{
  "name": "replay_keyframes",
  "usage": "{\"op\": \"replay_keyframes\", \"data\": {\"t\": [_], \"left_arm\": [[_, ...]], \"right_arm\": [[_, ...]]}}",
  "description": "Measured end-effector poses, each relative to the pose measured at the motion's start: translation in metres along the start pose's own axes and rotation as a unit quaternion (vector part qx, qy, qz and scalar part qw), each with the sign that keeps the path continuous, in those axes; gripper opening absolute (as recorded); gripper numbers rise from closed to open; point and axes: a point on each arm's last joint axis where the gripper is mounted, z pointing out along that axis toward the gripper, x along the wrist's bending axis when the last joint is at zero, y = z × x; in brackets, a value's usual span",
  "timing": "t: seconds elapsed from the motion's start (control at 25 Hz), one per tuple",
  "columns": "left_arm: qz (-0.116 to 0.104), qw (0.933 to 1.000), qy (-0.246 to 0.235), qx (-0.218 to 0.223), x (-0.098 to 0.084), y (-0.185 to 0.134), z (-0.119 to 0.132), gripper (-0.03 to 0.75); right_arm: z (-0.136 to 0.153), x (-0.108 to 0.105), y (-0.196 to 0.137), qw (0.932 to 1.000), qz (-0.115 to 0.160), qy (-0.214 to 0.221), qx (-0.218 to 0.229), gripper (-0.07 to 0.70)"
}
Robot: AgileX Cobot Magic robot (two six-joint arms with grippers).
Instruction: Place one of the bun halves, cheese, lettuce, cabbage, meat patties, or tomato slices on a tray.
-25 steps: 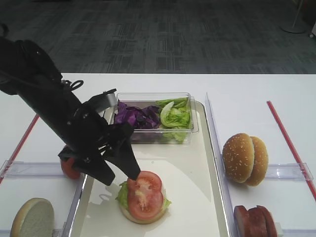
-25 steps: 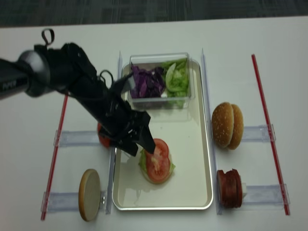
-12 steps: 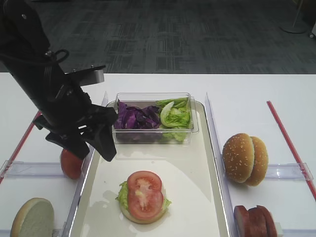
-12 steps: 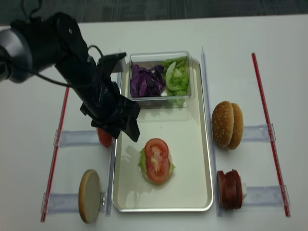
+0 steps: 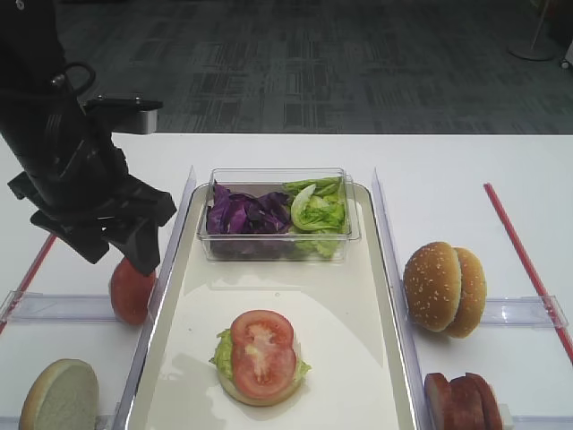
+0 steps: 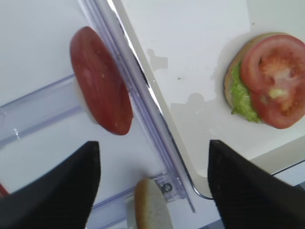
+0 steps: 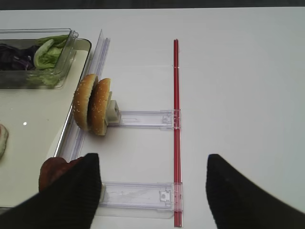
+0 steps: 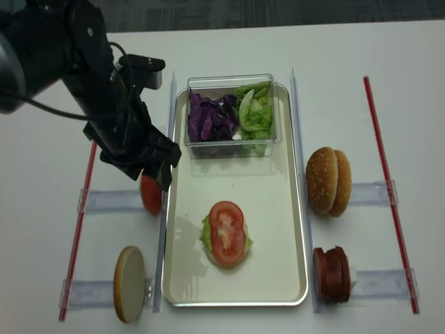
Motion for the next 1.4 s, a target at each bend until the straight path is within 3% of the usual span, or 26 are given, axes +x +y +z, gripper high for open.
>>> {"op": "replay_keyframes", "data": {"t": [0.32,0.84,1.08,1.4], "left_arm": [[0.000,0.9996,0.028,-0.010,0.006,-0.003,-0.008,0.457],[-0.080,0.9962,0.034,-0.010,0.057,-0.013,-0.021,0.457],[-0.096,0.9933,0.044,-0.047,0.062,-0.036,-0.036,0.457],[-0.092,0.9898,0.063,-0.088,0.051,-0.082,-0.046,0.457]], "right_arm": [[0.000,0.000,0.000,1.0000,0.000,0.000,0.000,0.501],[0.000,0.000,0.000,1.0000,0.000,0.000,0.000,0.501],[0.000,0.000,0.000,1.0000,0.000,0.000,0.000,0.501],[0.000,0.000,0.000,1.0000,0.000,0.000,0.000,0.501]]}}
